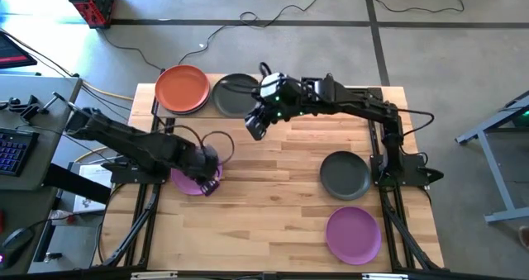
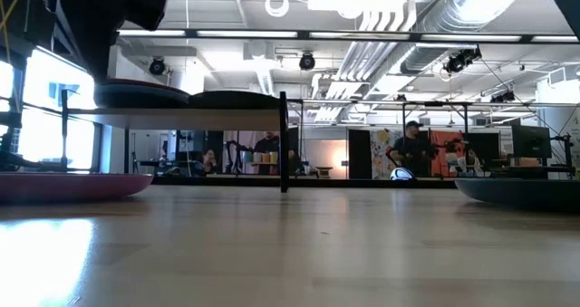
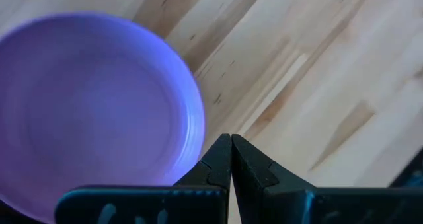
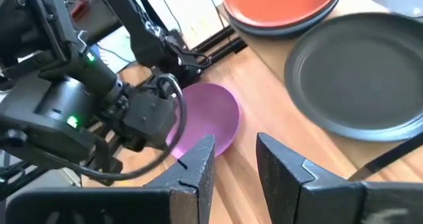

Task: Place and stack plates onto a shelf
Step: Stack the left purple plate on top of the black plate on the shelf

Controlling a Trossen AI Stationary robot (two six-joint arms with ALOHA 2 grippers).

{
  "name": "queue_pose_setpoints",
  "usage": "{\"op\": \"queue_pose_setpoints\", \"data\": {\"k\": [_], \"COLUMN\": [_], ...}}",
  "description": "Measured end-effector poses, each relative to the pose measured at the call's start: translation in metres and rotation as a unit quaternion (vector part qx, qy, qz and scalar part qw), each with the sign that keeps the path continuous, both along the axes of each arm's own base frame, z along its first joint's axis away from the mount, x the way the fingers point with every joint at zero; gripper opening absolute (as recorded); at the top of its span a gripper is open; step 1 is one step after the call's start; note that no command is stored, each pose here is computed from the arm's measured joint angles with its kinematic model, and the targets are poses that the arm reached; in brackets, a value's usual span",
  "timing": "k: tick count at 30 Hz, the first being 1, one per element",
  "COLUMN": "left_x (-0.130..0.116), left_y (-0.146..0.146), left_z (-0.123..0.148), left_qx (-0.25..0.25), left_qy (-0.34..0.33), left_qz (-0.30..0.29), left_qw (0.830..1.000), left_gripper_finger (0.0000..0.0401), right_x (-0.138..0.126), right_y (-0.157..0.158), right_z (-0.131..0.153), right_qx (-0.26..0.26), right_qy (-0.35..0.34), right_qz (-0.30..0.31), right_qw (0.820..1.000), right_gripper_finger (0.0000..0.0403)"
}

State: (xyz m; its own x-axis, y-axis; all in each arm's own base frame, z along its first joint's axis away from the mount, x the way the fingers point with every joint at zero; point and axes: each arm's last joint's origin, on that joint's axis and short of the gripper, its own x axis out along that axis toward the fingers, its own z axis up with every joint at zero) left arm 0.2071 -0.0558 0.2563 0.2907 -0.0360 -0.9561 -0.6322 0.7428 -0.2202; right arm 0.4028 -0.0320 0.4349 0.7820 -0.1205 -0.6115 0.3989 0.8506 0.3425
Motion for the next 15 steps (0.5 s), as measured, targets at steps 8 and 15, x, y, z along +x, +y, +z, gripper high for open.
{"op": "queue_pose_setpoints", "data": {"k": [8,15], "left_x": [0.015,0.025], "left_y": [-0.01,-0.013], "left_z": [-0.024,-0.044], "left_qx": [0.017,0.021], "left_qy": [0.055,0.099], "left_qz": [-0.011,0.009], "left_qw": [0.998,0.995], "left_gripper_finger": [0.0001,0.0007], "right_x": [-0.001,-0.005], "right_y": [0.022,0.028], "right_z": [-0.005,-0.01], "right_qx": [-0.005,-0.013], "right_qy": [0.025,0.06], "right_qz": [0.003,0.017], "right_qw": [1.0,0.998], "right_gripper_finger": [0.0094,0.0094]}}
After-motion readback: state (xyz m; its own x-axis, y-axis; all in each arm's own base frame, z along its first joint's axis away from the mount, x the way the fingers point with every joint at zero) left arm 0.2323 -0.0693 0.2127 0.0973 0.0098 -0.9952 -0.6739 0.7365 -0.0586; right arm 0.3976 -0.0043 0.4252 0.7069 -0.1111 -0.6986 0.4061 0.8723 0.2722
